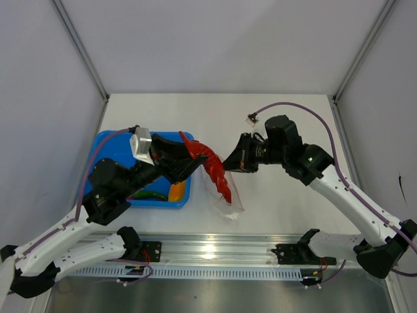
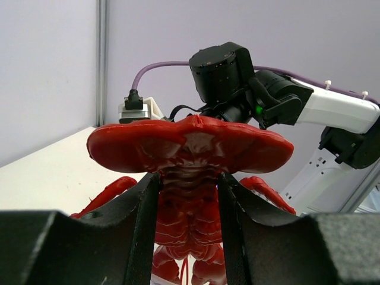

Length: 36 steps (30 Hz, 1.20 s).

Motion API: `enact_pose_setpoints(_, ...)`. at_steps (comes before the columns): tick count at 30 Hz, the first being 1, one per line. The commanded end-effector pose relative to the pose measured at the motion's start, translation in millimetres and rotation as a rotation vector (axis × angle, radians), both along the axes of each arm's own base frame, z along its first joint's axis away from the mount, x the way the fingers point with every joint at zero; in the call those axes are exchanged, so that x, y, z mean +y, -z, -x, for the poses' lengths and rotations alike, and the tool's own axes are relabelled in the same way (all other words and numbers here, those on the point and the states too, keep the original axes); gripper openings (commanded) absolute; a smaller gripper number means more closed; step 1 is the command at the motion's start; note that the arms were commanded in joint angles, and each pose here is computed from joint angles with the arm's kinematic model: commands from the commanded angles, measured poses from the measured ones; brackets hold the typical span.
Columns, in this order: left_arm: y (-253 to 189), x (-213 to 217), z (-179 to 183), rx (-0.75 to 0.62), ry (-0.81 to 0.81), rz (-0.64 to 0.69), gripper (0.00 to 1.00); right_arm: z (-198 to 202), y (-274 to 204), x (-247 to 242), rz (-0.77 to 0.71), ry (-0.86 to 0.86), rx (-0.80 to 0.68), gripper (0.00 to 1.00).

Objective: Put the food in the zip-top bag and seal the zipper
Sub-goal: Place the fake lobster in the zipper food storage bag.

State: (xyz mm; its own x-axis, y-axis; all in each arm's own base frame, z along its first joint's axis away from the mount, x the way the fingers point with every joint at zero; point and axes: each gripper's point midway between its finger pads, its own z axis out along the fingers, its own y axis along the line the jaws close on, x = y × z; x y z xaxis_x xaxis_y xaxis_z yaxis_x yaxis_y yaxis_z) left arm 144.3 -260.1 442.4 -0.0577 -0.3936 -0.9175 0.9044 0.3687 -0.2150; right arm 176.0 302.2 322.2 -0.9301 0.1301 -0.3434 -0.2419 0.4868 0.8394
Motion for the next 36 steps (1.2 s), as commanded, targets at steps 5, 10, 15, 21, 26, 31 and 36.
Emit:
enact_pose_setpoints(5,-20.6,-1.5,13.2,-0.046,0.058,0.051,0.01,-2.0,1.8,3.2,-0.008,-0.011,0.0,0.0)
enact_pose_setpoints(10,-14.6,-7.9,15.1,-0.036,0.089,0.036,0.01,-0.4,-0.3,6.5,-0.029,-0.019,0.006,0.0)
enact_pose_setpoints(15,-1.3,-11.9,13.1,-0.017,0.093,0.017,0.01,0.6,-10.1,5.5,-0.044,-0.018,-0.012,0.0)
enact_pose_setpoints(21,7.2,-13.2,10.8,-0.003,0.087,0.001,0.01,1.3,-18.7,4.3,-0.063,-0.014,-0.027,0.0)
enact_pose_setpoints(26,13.8,-14.5,5.5,0.013,0.067,-0.016,0.0,3.1,-23.6,3.3,-0.073,-0.012,-0.032,0.0)
enact_pose_setpoints(31,17.1,-12.3,-4.2,0.042,0.017,-0.012,0.01,4.0,-21.9,3.2,-0.07,-0.013,-0.027,0.0)
enact_pose_setpoints(36,25.3,-11.5,-13.5,0.07,-0.054,-0.031,0.01,4.3,-25.9,2.7,-0.077,-0.006,-0.03,0.0)
